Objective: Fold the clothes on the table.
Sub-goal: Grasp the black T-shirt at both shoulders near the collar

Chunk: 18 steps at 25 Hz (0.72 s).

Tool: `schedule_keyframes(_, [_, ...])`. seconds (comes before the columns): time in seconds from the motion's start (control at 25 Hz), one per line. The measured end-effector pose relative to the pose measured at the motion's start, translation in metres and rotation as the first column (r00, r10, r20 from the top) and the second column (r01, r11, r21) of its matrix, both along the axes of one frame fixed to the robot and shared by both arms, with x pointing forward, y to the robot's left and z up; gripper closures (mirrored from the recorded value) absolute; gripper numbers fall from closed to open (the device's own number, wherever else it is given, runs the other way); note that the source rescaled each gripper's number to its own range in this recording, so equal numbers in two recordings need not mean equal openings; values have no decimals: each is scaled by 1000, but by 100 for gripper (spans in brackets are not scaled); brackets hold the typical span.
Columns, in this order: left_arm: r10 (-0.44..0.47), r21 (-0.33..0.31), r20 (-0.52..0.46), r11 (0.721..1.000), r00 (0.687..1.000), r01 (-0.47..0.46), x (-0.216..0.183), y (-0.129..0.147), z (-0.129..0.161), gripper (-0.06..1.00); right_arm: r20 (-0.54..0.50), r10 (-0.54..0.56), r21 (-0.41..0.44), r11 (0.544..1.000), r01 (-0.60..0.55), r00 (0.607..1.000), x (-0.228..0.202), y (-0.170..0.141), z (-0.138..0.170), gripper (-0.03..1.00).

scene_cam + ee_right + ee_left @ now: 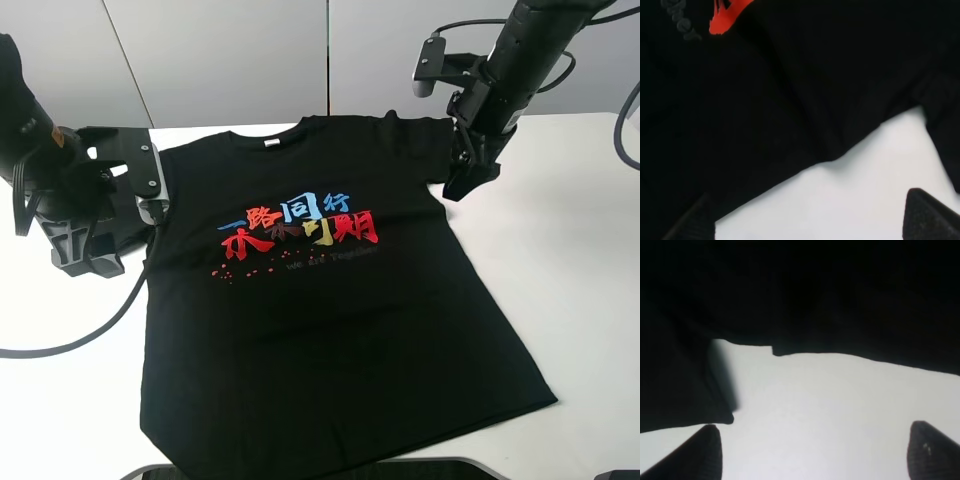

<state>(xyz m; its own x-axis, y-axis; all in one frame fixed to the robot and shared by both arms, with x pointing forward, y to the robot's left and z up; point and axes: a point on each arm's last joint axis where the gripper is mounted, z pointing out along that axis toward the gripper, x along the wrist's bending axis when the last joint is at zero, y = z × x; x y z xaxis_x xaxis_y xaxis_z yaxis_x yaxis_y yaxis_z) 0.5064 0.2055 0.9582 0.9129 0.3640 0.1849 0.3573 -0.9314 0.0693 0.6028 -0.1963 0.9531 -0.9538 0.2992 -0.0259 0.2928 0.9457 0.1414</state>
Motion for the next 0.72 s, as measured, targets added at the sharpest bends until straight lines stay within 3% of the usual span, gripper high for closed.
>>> schedule_keyframes(0.32, [-14,13,-22,1000,1000,15,11,-4,-25,-5,62,119,-86,990,-113,991,12,4,-27,9])
schedule_keyframes(0.72, [-35,46,-81,998,996,38,23,-8,-64,-5,138,294,-168,948,-270,946,13,40,-48,9])
